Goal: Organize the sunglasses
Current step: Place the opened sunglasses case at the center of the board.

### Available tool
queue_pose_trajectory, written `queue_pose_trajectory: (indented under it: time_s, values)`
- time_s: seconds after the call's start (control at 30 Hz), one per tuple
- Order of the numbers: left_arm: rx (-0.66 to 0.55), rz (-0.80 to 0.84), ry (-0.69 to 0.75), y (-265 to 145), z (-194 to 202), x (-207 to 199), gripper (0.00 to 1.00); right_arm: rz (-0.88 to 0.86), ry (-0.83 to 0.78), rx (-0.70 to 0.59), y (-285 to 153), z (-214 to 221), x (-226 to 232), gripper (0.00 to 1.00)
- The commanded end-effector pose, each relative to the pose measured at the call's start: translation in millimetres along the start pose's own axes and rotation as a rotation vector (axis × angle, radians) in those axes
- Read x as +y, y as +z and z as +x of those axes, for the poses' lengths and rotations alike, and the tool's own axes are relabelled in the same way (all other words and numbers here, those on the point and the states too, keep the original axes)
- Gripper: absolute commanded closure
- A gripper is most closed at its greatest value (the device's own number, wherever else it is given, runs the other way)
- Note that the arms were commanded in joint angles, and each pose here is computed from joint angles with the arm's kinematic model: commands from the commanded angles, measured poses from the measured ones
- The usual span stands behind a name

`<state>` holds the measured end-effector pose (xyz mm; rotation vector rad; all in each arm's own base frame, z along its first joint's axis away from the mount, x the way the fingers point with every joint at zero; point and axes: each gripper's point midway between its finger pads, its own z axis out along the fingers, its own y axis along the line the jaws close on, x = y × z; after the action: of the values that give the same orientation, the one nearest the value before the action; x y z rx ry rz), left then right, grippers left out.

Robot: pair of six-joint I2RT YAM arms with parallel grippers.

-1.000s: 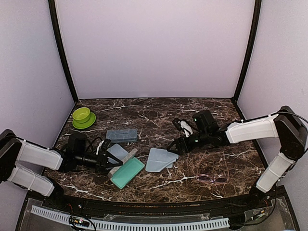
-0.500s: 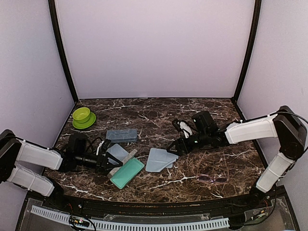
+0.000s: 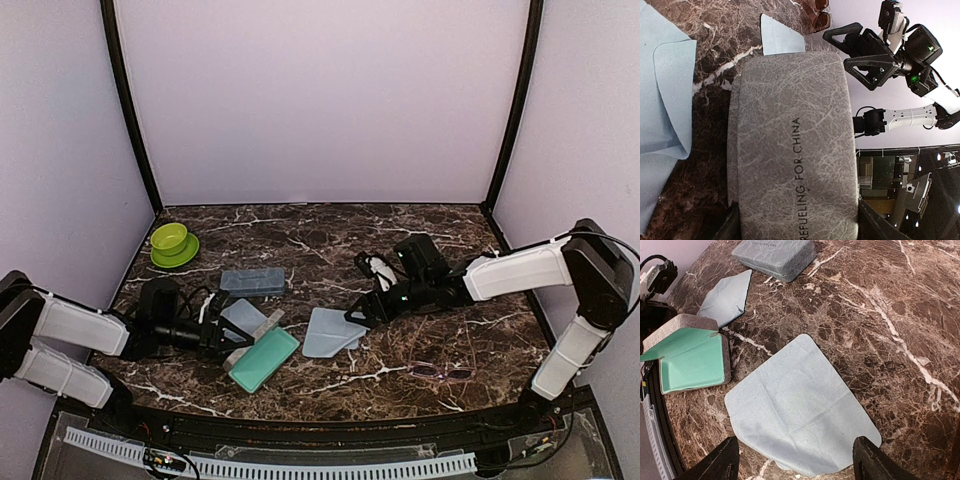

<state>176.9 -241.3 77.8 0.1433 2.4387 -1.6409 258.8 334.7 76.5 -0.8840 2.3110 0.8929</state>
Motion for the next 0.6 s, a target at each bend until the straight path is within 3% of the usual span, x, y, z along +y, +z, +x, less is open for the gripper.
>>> queue_pose_trajectory:
  time_s: [0.0,0.57]
  values:
    - [-0.024,0.048,-0.013,-0.5,0.0,-1.9,0.29,-0.003,-0.033,-0.027,3.0,-14.5,6.6,0.21]
    - [-0.016,0.071,-0.007,2.7,8.2,-1.4,0.19,0.006,-0.050,-0.013,8.7,-13.1,12.3,0.21]
